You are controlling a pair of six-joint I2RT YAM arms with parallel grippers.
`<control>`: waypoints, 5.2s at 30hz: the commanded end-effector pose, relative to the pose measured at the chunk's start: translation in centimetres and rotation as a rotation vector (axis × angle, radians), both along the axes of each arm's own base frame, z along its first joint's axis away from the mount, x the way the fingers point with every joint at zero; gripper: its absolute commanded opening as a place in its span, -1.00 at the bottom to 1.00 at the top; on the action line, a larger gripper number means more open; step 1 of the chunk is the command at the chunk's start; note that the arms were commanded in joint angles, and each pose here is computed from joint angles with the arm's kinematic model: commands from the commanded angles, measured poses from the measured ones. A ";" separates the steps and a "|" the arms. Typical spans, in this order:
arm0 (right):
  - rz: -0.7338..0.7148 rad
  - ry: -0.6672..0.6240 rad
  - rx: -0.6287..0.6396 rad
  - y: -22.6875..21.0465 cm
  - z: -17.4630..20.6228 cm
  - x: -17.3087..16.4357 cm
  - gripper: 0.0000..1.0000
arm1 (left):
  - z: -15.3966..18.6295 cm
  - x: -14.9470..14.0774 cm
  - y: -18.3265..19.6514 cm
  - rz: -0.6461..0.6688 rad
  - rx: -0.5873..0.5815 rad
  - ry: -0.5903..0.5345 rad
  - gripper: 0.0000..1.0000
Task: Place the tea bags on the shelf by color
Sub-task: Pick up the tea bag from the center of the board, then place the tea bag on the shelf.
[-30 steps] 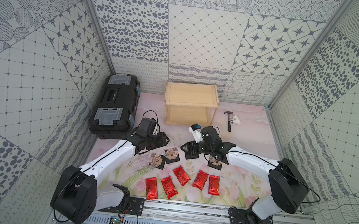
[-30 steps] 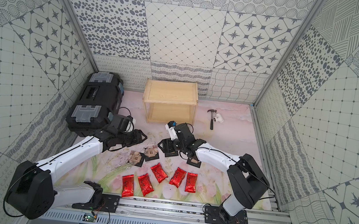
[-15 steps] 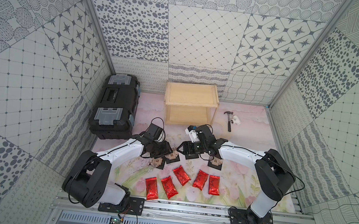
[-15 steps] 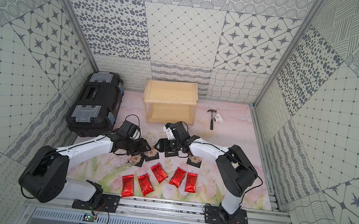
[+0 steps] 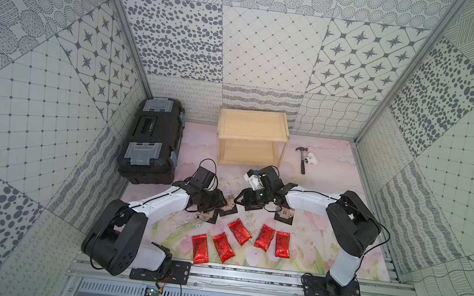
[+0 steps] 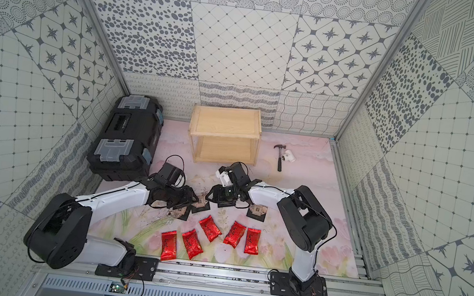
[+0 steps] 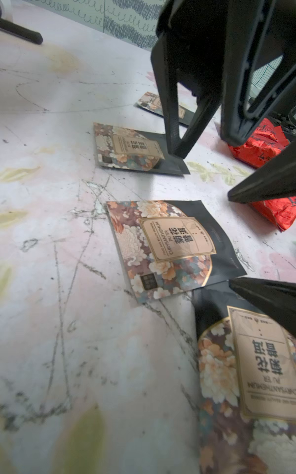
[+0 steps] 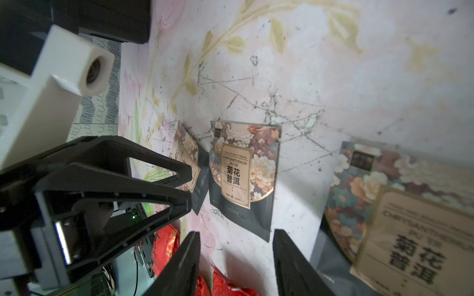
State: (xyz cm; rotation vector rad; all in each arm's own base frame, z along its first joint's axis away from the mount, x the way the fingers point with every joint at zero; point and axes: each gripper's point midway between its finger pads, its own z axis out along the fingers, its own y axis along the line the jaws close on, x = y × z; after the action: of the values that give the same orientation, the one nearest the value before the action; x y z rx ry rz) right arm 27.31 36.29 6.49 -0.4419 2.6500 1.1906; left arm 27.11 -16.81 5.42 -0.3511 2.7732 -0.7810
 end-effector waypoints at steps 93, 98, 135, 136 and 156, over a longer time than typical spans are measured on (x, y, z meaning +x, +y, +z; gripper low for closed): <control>-0.096 0.003 0.593 5.3 23.7 24.7 -1.00 | 11.0 11.3 4.5 0.158 0.020 -0.276 0.01; -0.124 0.025 0.589 5.6 23.1 25.1 -1.00 | 10.7 11.3 4.8 0.158 0.027 -0.276 0.01; -0.229 0.005 0.366 4.4 18.7 25.0 -0.11 | 11.0 11.0 5.0 0.160 0.010 -0.307 0.02; -0.234 -0.001 0.351 4.2 18.5 25.0 -0.10 | 11.1 11.0 5.0 0.160 0.007 -0.309 0.02; -0.269 -0.107 0.181 3.9 17.6 24.3 -0.09 | 11.7 10.7 4.9 0.160 -0.010 -0.323 0.02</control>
State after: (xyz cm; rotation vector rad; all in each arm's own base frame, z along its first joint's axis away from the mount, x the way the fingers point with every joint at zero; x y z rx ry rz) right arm 52.38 40.30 25.87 -0.1326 2.3092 1.3377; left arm 37.64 -11.64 16.21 -0.4329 2.4418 -0.7142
